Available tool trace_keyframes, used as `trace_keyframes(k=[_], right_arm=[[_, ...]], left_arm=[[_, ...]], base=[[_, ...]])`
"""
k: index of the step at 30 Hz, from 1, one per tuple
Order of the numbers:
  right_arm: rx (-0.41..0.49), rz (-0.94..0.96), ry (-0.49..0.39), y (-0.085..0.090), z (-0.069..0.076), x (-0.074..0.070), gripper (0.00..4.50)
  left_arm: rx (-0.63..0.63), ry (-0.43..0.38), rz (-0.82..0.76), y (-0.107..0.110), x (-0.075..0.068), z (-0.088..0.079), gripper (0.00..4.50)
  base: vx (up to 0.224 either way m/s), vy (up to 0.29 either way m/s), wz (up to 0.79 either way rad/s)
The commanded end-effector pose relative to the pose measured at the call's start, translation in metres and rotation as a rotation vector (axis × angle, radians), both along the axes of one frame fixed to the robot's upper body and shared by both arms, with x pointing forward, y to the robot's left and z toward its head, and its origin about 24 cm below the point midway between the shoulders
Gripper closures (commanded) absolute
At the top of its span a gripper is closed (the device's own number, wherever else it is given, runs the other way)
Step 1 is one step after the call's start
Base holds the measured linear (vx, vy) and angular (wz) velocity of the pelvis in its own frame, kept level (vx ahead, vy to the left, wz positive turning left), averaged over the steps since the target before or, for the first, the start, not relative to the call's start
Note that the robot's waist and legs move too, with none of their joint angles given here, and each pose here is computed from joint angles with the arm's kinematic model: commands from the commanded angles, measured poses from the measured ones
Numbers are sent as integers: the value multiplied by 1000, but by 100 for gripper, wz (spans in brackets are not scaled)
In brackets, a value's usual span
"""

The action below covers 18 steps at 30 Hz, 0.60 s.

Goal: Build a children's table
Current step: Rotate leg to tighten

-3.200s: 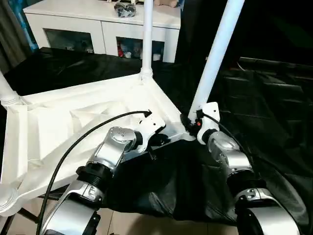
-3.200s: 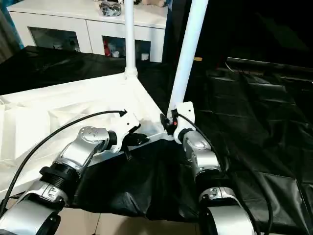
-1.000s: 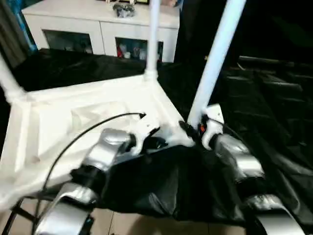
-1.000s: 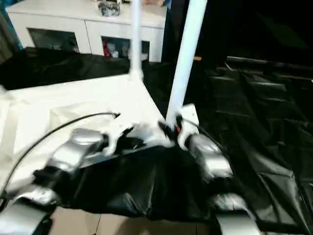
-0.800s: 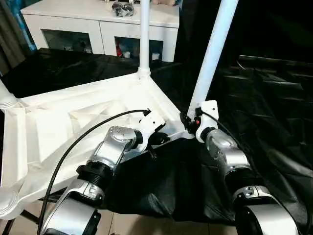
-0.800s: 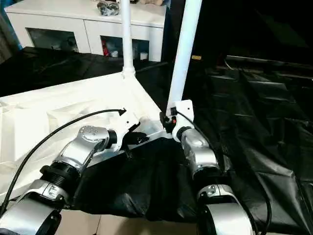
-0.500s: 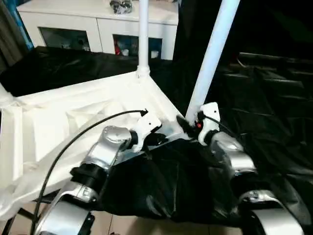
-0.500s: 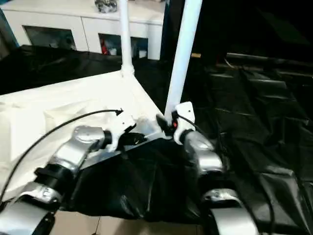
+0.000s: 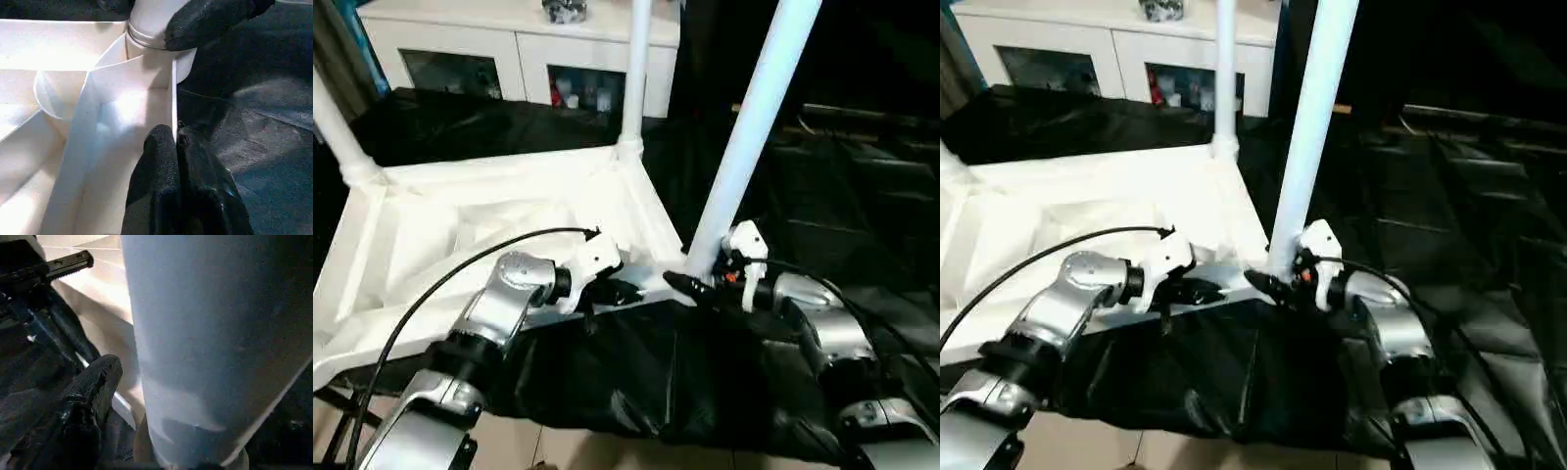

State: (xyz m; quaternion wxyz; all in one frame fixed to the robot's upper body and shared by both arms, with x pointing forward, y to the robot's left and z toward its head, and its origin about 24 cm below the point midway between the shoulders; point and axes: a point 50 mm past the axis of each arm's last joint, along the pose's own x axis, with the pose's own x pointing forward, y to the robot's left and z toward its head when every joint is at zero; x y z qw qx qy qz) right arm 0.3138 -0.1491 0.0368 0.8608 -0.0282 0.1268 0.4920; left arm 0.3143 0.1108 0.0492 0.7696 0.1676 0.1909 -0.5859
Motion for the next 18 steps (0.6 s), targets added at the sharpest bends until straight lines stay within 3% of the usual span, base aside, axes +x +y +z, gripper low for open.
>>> trace_keyframes(k=[1,6,12,18], right_arm=[[4,92,81,9,-14,-13,91],[12,114,85,5,-13,-19,108],[16,95,82,1,-12,-19,176],[5,70,82,-4,-12,-18,210]], left_arm=[[-39,-27,-2,-6,1,6,450],[-41,-24,-8,-5,1,6,450],[-41,-20,-13,-4,0,6,450],[-39,-10,-26,-1,-2,5,450]], base=[[0,0,0],[0,0,0],[0,0,0],[0,0,0]])
